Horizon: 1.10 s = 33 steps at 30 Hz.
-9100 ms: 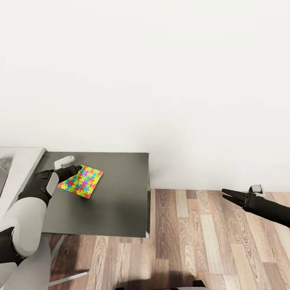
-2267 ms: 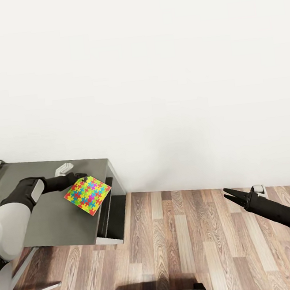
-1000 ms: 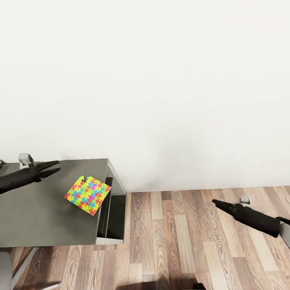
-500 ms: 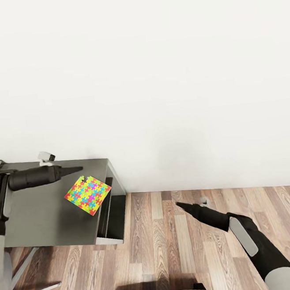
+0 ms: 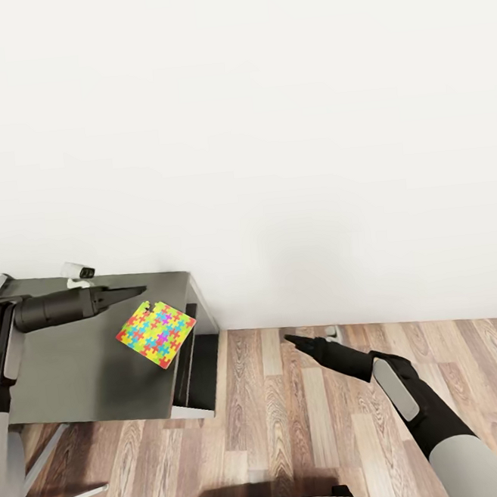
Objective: Put all the toys in the child's room - the three board games (two on the bed and one on the table), the two jigsaw puzzles on the table, and the tennis ball on the table - inside the toy box on the table in the child's room.
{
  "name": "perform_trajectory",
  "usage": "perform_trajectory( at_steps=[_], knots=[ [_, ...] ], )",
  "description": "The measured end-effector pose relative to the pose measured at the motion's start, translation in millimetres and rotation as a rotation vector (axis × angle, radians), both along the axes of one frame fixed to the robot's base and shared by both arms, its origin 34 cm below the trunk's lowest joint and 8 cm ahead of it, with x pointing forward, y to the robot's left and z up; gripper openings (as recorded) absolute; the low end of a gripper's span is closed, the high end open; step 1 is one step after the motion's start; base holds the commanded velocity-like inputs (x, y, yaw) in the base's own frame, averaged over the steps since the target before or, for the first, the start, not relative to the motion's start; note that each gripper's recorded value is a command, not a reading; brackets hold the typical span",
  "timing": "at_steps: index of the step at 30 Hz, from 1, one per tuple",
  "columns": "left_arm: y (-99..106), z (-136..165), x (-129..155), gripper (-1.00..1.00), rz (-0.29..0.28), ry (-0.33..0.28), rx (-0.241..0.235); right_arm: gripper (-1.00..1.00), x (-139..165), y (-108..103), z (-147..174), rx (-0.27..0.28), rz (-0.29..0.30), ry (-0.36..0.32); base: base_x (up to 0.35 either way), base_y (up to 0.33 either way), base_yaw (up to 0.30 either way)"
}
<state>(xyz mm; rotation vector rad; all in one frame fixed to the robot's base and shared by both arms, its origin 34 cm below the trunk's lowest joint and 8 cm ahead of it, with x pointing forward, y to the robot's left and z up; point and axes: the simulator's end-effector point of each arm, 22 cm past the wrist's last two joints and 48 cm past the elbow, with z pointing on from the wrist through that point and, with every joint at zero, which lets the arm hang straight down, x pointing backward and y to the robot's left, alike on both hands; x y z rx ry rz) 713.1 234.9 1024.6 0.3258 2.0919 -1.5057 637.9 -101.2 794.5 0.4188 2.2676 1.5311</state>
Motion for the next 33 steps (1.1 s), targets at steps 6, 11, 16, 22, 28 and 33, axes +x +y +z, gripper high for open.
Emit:
perform_trajectory(
  at_steps=[6,11,16,22,28,33],
  knots=[
    [-0.3,0.1,-0.5,1.00,-0.001,0.000,-0.002,1.00,0.3,-0.2,5.9,0.023,0.005,-0.015,0.031,0.142,0.000],
    [0.4,0.2,-0.5,1.00,0.000,0.000,-0.001,1.00,0.2,-0.9,6.3,0.026,0.004,-0.016,0.123,0.131,0.000],
    [0.4,-0.1,-0.9,1.00,0.000,0.001,0.000,1.00,0.6,-2.9,6.4,0.028,-0.002,-0.017,0.144,0.140,0.000],
    [-0.1,-0.5,-0.9,1.00,-0.001,0.002,-0.001,1.00,1.1,-3.5,6.3,0.028,-0.003,-0.017,0.106,0.102,0.000],
    [-0.5,-0.6,-0.9,1.00,-0.002,0.002,-0.002,1.00,1.2,-2.3,6.4,0.031,-0.003,-0.015,0.015,0.110,0.000],
    [-0.5,-0.8,-0.9,1.00,-0.002,0.002,-0.001,1.00,0.9,0.7,5.2,0.032,-0.003,-0.008,0.002,0.039,0.000]
  ],
)
